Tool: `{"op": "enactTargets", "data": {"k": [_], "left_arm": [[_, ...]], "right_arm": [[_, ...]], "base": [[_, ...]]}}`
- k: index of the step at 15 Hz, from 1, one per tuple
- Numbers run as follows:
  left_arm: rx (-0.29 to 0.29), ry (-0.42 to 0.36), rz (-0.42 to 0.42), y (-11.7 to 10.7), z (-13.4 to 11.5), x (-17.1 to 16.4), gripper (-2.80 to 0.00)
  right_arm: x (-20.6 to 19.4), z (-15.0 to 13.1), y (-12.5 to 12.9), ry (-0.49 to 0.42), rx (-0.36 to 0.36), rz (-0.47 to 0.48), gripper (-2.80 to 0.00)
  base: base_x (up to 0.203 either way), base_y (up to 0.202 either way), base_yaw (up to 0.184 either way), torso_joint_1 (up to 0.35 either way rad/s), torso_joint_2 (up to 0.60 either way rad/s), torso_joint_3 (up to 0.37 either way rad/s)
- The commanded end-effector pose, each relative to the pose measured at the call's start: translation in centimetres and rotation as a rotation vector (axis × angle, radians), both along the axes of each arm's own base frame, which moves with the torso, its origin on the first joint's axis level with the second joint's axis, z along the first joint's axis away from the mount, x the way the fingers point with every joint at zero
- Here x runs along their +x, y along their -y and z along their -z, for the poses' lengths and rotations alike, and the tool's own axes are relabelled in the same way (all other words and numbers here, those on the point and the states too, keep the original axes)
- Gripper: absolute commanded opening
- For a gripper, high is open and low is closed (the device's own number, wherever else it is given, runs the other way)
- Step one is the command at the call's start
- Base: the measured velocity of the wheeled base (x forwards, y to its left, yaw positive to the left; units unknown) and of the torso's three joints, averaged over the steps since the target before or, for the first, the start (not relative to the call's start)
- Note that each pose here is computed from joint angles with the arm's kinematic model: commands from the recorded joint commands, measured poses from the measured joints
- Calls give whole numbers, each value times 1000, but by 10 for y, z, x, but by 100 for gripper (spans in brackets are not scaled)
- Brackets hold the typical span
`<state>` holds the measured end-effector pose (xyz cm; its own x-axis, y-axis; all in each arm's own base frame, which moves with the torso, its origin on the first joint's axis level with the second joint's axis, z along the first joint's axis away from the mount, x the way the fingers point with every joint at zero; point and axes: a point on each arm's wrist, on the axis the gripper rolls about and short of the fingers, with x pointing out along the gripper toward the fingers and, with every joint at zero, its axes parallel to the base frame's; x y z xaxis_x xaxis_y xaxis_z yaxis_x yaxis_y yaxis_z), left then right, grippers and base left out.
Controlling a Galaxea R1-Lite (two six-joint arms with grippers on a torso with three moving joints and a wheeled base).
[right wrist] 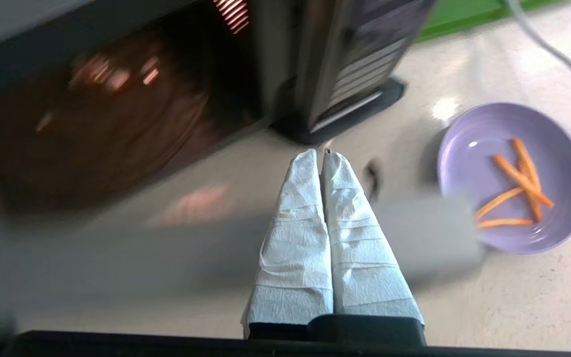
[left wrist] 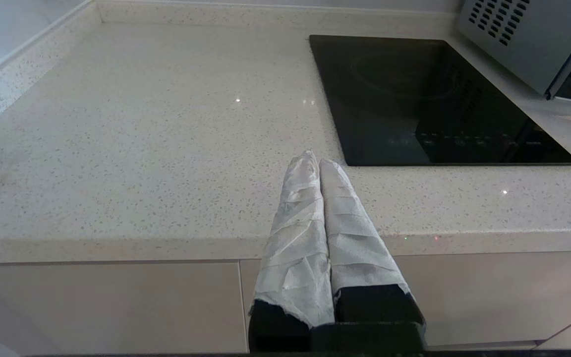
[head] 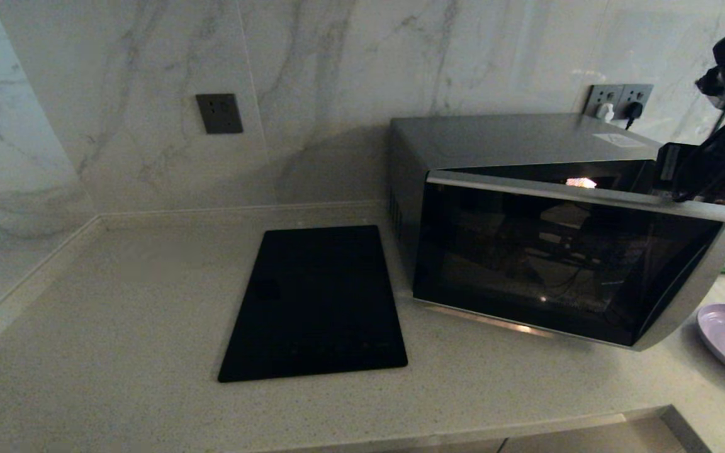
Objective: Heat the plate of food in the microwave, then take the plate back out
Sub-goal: Open the microwave oven
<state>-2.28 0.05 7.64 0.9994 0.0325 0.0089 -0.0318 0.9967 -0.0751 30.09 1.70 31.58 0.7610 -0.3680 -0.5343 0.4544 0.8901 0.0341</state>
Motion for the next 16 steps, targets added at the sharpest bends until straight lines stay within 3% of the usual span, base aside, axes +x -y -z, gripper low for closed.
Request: {"op": "enactTargets", "data": {"k": [1, 5, 7, 10, 13, 16], "left_arm": [[0, -1, -1, 0, 0, 0, -280], [0, -1, -1, 0, 0, 0, -280], [0, -1, -1, 0, 0, 0, -280], [0, -1, -1, 0, 0, 0, -280], [0, -1, -1, 0, 0, 0, -280], [0, -1, -1, 0, 0, 0, -280]], "right_arm": [[-33, -10, -16, -1, 4, -68, -280], [-80, -8, -39, -55, 26, -177, -280], [-88, -14, -40, -35, 46, -189, -280], [-70, -21, -31, 56, 42, -141, -280], [-34, -21, -17, 195, -6, -97, -280], [-7, 3, -14, 209, -72, -106, -280]], "base": [[0, 0, 0, 0, 0, 0], [0, 0, 0, 0, 0, 0], [0, 0, 0, 0, 0, 0], [0, 0, 0, 0, 0, 0], [0, 0, 0, 0, 0, 0], [0, 0, 0, 0, 0, 0]]}}
